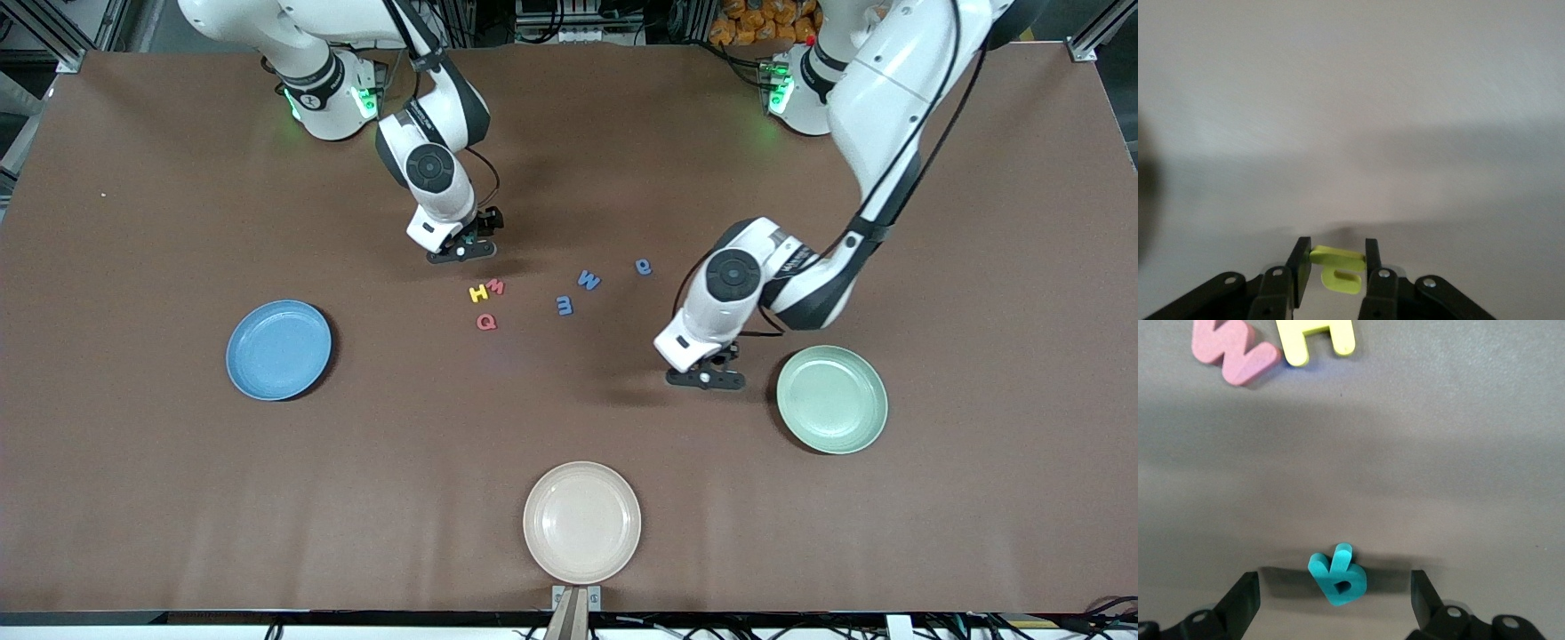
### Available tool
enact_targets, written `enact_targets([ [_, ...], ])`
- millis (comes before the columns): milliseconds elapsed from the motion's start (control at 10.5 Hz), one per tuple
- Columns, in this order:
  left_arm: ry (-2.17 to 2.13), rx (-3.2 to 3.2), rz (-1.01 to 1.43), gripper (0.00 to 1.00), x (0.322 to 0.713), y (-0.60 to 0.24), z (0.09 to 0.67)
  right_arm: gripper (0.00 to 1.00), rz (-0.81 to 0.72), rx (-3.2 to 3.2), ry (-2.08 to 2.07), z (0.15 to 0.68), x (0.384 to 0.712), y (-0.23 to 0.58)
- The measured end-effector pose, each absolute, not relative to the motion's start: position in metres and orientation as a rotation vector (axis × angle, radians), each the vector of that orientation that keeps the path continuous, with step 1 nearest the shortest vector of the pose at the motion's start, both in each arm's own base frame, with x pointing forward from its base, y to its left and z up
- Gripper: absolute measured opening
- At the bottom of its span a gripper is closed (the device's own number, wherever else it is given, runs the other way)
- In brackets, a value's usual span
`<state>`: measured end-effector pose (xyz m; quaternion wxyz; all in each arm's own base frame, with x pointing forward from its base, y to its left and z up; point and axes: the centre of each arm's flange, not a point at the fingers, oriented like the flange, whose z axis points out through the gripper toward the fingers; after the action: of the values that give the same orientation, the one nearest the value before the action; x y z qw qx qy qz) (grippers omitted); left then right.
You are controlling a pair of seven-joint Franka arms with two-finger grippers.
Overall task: Sort uppercase to blue plate, lowercase to green plate
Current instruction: 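Drop yellow h on the green plate while the right gripper drops b on blue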
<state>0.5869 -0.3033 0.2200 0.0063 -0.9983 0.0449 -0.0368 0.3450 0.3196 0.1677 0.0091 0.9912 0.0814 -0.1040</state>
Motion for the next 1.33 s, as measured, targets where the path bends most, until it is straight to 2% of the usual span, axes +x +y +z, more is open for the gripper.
enact_targets([
  [190, 0.129, -3.115, -0.151, 0.37, 0.61, -0.26, 0.238, 1.0, -0.325, 3.096, 0.259, 0.168, 0.345, 0.319],
  [285, 0.113, -3.113, -0.161, 0.37, 0.617, -0.243, 0.242, 0.92, -0.327, 3.095, 0.259, 0.168, 0.345, 0.319],
  [381, 0.091, -3.112, -0.163, 0.37, 0.621, -0.233, 0.243, 0.91, -0.328, 3.095, 0.26, 0.168, 0.345, 0.319],
  [666, 0.077, -3.105, -0.157, 0.37, 0.628, -0.213, 0.242, 0.45, -0.32, 3.101, 0.261, 0.172, 0.346, 0.32],
  [761, 0.08, -3.097, -0.152, 0.37, 0.632, -0.199, 0.241, 0.36, -0.32, 3.102, 0.26, 0.173, 0.346, 0.32],
  [951, 0.112, -3.067, -0.14, 0.37, 0.643, -0.157, 0.236, 0.29, -0.322, 3.102, 0.258, 0.173, 0.346, 0.32],
  [1142, 0.166, -3.035, -0.121, 0.37, 0.651, -0.114, 0.23, 0.29, -0.364, 3.085, 0.253, 0.173, 0.345, 0.319],
  [1332, 0.194, -3.012, -0.107, 0.37, 0.654, -0.09, 0.227, 0.29, -0.438, 3.067, 0.218, 0.182, 0.358, 0.317],
])
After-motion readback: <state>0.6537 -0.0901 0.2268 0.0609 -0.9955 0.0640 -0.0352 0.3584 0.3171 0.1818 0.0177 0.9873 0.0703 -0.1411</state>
